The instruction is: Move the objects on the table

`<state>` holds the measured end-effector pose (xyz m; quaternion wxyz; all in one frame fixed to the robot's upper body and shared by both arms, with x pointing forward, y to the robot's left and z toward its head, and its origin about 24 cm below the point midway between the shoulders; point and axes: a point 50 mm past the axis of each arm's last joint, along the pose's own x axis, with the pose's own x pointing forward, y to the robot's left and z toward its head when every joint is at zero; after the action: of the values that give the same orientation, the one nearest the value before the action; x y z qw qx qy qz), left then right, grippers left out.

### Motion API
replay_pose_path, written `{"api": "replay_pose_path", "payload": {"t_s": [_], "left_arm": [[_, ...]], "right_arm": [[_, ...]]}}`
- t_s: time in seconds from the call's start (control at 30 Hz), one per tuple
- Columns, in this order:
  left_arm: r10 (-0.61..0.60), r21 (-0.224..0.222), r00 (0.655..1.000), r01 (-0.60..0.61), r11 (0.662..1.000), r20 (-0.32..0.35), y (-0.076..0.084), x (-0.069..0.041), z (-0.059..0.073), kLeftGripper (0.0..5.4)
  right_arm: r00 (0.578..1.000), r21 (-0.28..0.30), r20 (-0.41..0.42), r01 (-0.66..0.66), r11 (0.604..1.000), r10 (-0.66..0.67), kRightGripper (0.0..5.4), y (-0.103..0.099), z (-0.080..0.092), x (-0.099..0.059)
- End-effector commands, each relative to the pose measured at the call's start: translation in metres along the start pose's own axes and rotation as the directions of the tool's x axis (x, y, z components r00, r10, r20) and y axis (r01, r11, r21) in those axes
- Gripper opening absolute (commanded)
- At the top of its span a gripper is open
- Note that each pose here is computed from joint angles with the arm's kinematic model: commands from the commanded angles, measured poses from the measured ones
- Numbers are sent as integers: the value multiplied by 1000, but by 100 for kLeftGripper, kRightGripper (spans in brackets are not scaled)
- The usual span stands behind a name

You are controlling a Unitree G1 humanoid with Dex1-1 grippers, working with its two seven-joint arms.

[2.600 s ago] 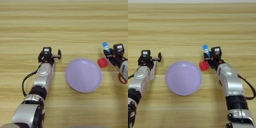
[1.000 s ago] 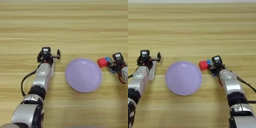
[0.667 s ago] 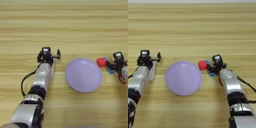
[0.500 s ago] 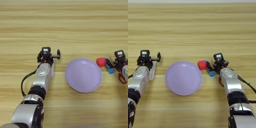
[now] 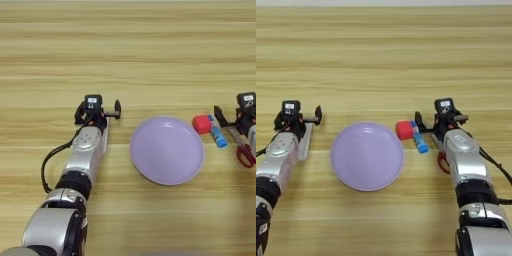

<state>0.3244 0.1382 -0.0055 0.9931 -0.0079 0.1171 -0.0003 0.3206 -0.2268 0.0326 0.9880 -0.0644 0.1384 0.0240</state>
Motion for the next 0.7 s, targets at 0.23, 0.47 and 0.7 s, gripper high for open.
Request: {"api": "replay_pose_path", "payload": {"t_s": [0.23,0.47,0.7], "left_arm": [[27,97,994,-17,995,-101,10,-1,-15,540],[65,131,989,-47,990,-136,24,-5,-24,540],[78,146,981,-52,988,-180,38,-12,-36,540]], "right_arm": [[999,13,39,-5,1000,4,535,3,8,2],[999,16,46,-12,1000,11,535,12,9,1],[998,22,52,-21,1000,20,535,29,10,1]]}}
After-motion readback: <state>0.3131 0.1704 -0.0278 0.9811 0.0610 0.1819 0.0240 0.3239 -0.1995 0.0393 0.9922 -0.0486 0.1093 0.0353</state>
